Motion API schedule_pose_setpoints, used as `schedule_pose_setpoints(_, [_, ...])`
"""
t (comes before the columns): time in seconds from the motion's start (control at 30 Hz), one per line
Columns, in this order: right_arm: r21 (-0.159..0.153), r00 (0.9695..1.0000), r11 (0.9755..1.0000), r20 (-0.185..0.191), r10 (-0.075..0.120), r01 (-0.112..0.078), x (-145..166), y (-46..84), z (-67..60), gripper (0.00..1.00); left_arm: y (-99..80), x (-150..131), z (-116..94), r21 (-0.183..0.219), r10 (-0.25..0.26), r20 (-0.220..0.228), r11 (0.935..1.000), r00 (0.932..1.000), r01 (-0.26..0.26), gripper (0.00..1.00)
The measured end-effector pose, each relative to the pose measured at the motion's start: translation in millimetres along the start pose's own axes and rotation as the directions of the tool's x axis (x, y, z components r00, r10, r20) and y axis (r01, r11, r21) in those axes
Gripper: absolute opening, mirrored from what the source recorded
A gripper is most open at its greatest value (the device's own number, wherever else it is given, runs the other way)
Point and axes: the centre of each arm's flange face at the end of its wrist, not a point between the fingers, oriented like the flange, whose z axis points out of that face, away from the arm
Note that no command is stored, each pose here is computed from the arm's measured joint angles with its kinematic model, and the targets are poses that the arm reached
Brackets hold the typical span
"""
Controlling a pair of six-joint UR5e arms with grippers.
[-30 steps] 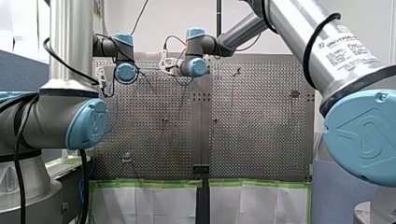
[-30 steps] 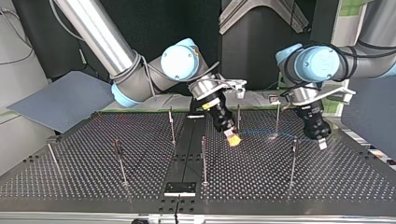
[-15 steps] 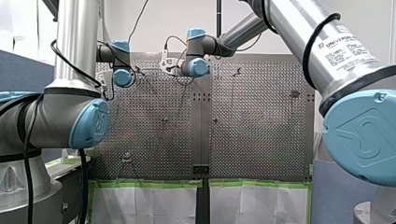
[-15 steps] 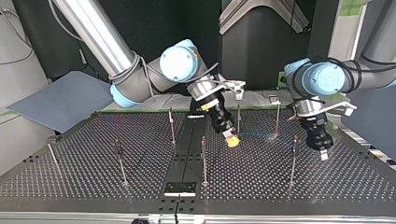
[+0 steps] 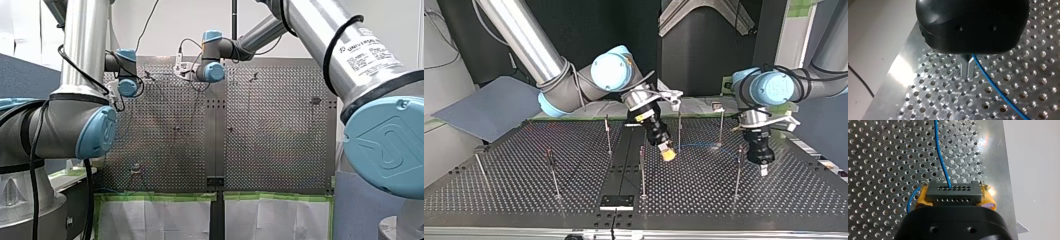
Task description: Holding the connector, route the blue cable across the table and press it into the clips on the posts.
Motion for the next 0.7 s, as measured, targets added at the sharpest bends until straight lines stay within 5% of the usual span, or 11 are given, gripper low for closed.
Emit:
schedule_pose_setpoints(0.03, [0.000,1.0000,1.0000,0.000,0.000,0.000,0,0.1,0.0,0.00,-0.1,1,-1,-0.002,-0.003,-0.005,1.0000,1.0000,0.003,0.20])
schedule_pose_setpoints(0.13, [-0.001,1.0000,1.0000,0.003,-0.002,0.002,0,0.3,-0.2,0.00,0.8,2,-3,-0.019,-0.013,-0.020,0.9998,0.9997,0.012,0.33])
schedule_pose_setpoints(0.17, [-0.001,1.0000,1.0000,0.004,-0.003,0.003,0,0.4,-0.3,0.00,1.1,2,-4,-0.025,-0.015,-0.024,0.9996,0.9996,0.014,0.54])
schedule_pose_setpoints(0.2, [-0.002,1.0000,1.0000,0.006,-0.003,0.003,0,0.4,-0.5,0.00,1.0,3,-5,-0.032,-0.016,-0.030,0.9994,0.9994,0.015,0.54])
schedule_pose_setpoints(0.23, [-0.003,1.0000,1.0000,0.007,-0.004,0.004,0,0.5,-0.7,0.00,0.7,4,-6,-0.037,-0.017,-0.035,0.9992,0.9993,0.016,0.67])
schedule_pose_setpoints(0.3, [-0.004,0.9999,1.0000,0.012,-0.006,0.006,-1,0.5,-1.2,0.00,-0.2,5,-9,-0.051,-0.019,-0.046,0.9985,0.9988,0.017,0.75])
schedule_pose_setpoints(0.37, [-0.006,0.9998,1.0000,0.017,-0.008,0.008,-1,0.7,-1.7,0.00,-1.6,6,-11,-0.064,-0.025,-0.057,0.9977,0.9981,0.021,0.93])
schedule_pose_setpoints(0.7, [-0.023,0.9995,0.9997,0.029,-0.011,0.012,-2,0.9,-3.4,0.00,-20.1,-7,-32,-0.108,-0.103,-0.085,0.9897,0.9910,0.094,1.00])
